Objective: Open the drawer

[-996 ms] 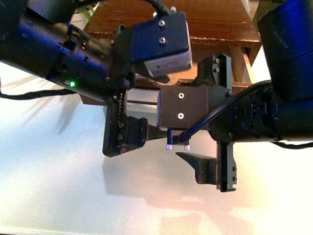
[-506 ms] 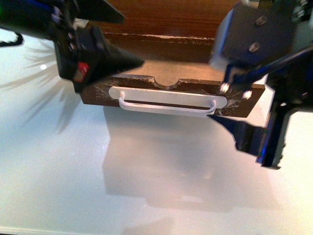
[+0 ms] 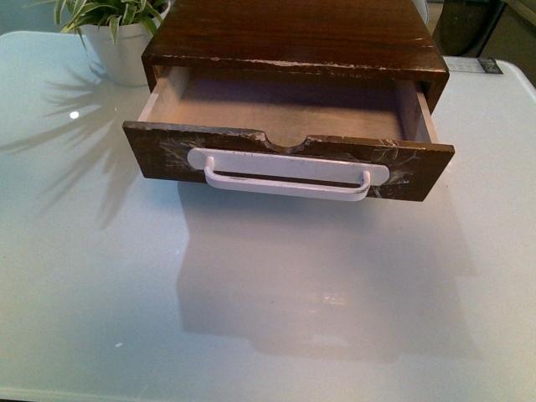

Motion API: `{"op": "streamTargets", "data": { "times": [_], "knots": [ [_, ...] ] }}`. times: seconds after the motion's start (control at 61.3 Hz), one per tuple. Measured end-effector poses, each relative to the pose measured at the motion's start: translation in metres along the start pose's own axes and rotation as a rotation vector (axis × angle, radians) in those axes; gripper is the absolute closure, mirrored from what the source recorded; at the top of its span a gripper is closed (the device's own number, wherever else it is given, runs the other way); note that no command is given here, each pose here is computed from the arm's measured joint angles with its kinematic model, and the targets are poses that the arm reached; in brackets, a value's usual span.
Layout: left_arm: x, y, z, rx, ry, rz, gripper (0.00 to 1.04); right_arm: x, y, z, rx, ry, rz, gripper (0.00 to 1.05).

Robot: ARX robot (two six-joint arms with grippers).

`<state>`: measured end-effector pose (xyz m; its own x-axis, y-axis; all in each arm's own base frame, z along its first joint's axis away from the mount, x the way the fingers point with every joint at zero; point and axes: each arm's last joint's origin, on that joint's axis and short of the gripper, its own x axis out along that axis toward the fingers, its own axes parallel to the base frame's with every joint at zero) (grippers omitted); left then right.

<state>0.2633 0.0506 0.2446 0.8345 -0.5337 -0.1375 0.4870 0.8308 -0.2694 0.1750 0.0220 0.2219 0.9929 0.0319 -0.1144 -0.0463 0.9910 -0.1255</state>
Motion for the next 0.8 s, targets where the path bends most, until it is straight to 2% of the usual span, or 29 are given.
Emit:
{"op": "streamTargets", "data": {
  "times": [0.082,0.147,0.212,0.31,0.375,0.441,0.653,0.8],
  "knots": [
    [-0.01,-0.01,-0.009,0.15,-0.153,0.31,0.24,-0.009,-0.003,-0.006,0.077,-0.107,-0.039,0.36],
    [-0.016,-0.018,-0.019,0.194,-0.215,0.465,0.35,-0.014,-0.003,-0.014,0.094,-0.109,-0.031,0.48],
    [-0.022,-0.024,-0.031,0.204,-0.221,0.536,0.48,-0.017,-0.004,-0.021,0.105,-0.104,-0.034,0.58],
    [-0.031,-0.039,-0.054,0.208,-0.205,0.548,0.74,-0.025,-0.011,-0.032,0.112,-0.106,-0.011,0.85],
    [-0.037,-0.047,-0.064,0.211,-0.207,0.548,0.91,-0.031,-0.016,-0.038,0.115,-0.105,-0.04,1.02],
    [-0.041,-0.052,-0.07,0.213,-0.211,0.551,1.03,-0.033,-0.015,-0.042,0.117,-0.104,-0.037,1.03],
    [-0.051,-0.068,-0.089,0.212,-0.207,0.572,1.03,-0.042,-0.014,-0.05,0.117,-0.108,-0.038,1.03],
    [-0.056,-0.078,-0.097,0.217,-0.207,0.544,1.03,-0.047,-0.013,-0.054,0.117,-0.107,-0.037,1.03]
  ]
}}
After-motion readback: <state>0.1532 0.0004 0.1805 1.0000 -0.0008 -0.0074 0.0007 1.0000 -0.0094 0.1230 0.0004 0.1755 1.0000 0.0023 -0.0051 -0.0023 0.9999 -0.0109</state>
